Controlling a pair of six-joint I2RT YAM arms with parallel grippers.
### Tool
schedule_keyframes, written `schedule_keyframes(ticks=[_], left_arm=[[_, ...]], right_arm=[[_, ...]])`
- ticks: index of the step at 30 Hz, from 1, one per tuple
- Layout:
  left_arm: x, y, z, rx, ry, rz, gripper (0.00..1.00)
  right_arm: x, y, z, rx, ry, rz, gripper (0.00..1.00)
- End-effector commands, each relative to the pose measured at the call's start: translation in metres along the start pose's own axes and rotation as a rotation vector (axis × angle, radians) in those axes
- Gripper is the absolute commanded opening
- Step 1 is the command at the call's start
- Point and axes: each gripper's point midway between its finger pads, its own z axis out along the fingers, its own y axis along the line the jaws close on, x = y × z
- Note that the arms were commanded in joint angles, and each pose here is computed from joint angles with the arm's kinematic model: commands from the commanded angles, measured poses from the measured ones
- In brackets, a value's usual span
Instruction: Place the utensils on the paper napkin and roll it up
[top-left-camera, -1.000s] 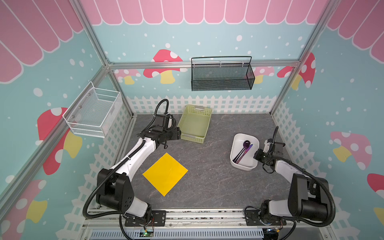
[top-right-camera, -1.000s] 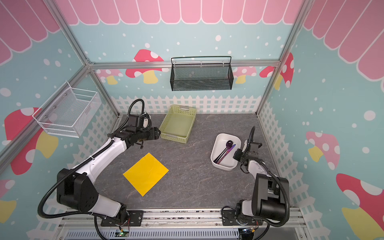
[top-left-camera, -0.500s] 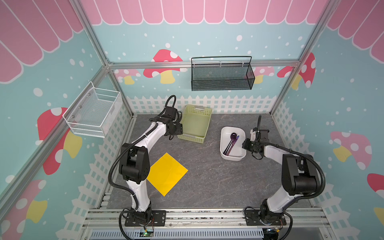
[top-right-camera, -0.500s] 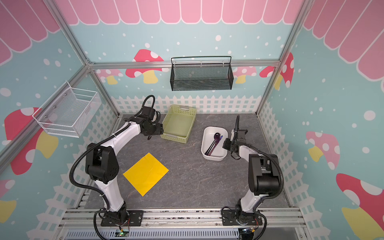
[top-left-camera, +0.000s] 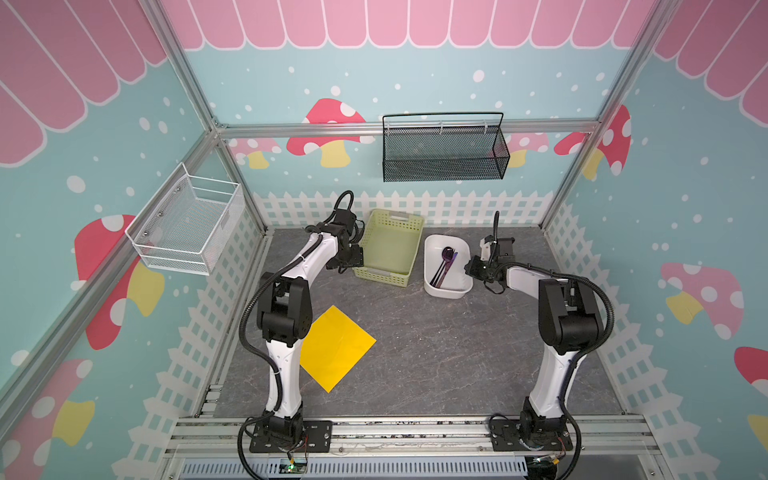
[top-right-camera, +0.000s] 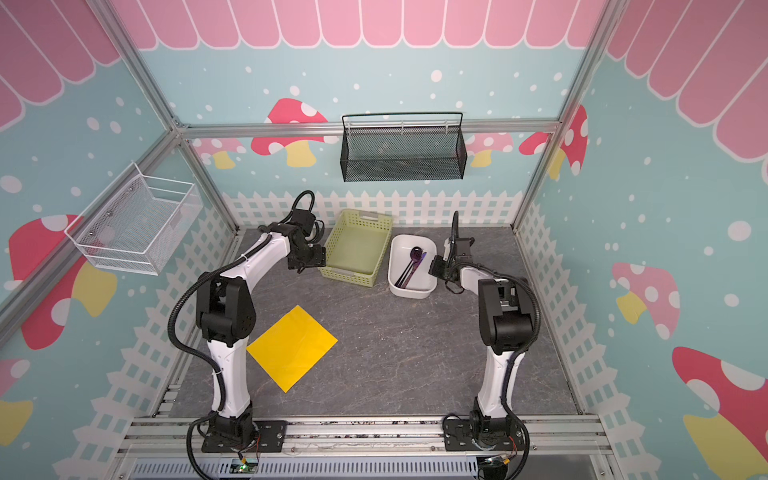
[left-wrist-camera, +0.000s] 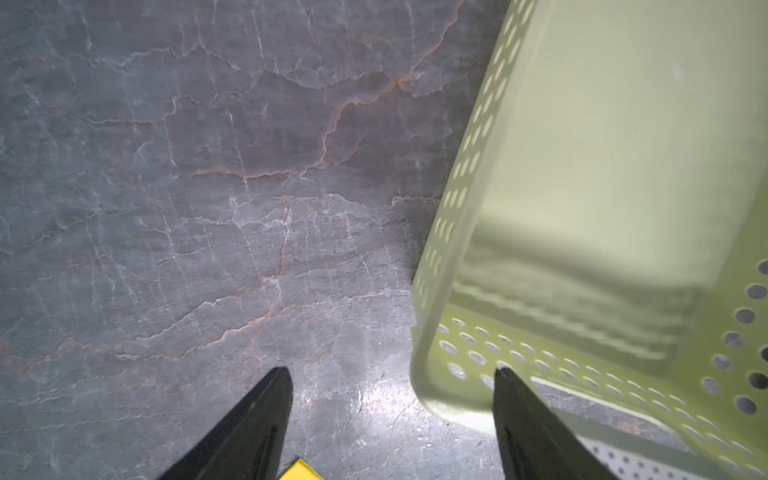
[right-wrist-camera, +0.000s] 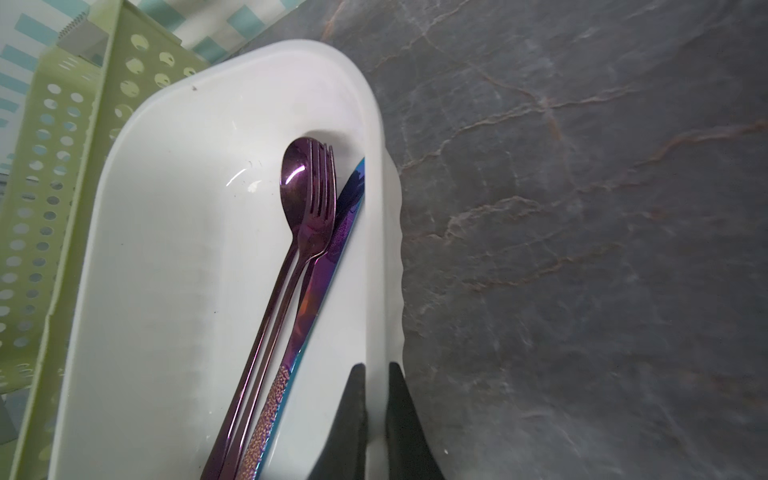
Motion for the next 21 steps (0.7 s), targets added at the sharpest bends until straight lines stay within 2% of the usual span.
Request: schedule_keyframes(ticks=[1, 6, 14, 21], left_arm=[[0.013, 0.016, 0.006, -0.058, 0.061, 0.014, 0.77], [0.029, 0.026, 0.004, -0.086, 0.087, 0.015, 0.76], [0.054, 0.049, -0.004, -0.094, 0.093, -0.047, 0.76], [0.052, 0.063, -0.002, -0.099, 0.091, -0.057, 0.73]], right_arm=[[0.001, 0.019, 0.012, -0.043, 0.031, -0.007, 0.0], [0.004, 0.043, 0.024, -0.079, 0.059, -0.049, 0.0], [0.012, 0.07, 0.034, -0.122, 0.091, -0.086, 0.0], [0.009, 0.047, 0.021, 0.03, 0.076, -0.134, 0.0]])
